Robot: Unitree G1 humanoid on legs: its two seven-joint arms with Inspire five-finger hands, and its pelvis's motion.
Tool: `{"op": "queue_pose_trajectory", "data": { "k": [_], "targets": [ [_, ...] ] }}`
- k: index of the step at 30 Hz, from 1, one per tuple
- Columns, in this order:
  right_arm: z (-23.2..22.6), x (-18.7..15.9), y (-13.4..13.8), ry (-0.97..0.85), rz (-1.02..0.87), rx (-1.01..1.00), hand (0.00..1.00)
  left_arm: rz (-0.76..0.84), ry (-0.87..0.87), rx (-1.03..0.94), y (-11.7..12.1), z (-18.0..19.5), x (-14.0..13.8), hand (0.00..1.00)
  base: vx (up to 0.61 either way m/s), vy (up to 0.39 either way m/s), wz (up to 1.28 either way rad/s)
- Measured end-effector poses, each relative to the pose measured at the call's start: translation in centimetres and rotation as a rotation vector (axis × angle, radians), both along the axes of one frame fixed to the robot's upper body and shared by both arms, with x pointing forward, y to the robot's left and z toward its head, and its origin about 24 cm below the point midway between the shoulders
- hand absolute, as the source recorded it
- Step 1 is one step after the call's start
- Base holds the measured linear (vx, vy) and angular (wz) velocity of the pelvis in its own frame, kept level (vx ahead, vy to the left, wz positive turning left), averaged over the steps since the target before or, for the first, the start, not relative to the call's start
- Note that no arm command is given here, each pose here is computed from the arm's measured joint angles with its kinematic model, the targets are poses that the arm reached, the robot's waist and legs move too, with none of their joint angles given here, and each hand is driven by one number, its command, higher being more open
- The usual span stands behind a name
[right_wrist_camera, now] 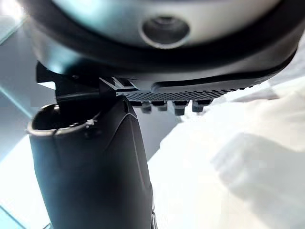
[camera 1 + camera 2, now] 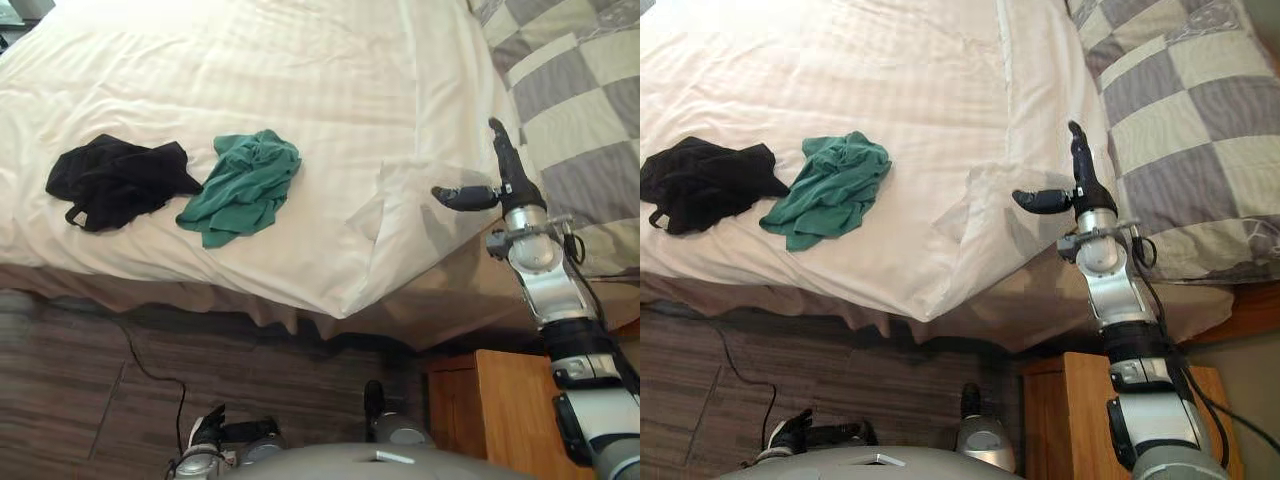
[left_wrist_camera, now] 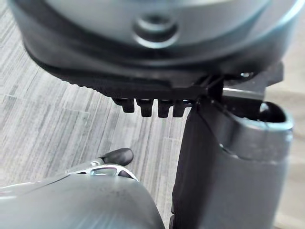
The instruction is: Tidy up the quilt and then pick up the clothes from the bed and put them into the laundry hamper
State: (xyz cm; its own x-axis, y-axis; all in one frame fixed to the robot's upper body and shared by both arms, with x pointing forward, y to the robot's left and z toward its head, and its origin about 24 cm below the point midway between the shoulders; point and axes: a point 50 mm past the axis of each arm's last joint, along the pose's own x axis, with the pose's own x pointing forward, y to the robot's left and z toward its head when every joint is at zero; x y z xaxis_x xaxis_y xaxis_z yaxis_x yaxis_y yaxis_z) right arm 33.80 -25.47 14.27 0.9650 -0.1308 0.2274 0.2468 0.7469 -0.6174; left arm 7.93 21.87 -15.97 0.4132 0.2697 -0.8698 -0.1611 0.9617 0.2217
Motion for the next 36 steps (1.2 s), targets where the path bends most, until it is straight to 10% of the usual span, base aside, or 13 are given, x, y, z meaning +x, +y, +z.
{"op": "queue_pose_trajectory", "data": {
  "k": [11, 12, 27, 36],
  "targets": [
    [5.3, 3.1, 1.2, -0.071, 0.033, -0.188, 1.0, 0.02, -0.141, 0.021, 0.3, 1.3, 4.3, 1.0, -0.07, 0.008, 0.05],
    [5.6, 3.6, 0.9, -0.043, 0.025, -0.227, 0.0, 0.034, -0.165, 0.014, 0.3, 1.5, 4.9, 1.0, -0.06, -0.014, 0.12],
    [4.2, 4.4, -1.6, 0.145, -0.037, -0.47, 0.0, 0.025, -0.207, 0.014, 0.7, 2.0, 6.0, 1.0, -0.05, 0.008, 0.04],
    [-1.7, -1.2, -4.0, 0.147, -0.07, -0.329, 0.0, 0.016, -0.21, 0.022, 0.8, 2.1, 6.0, 1.0, -0.02, -0.015, -0.09]
  ]
}}
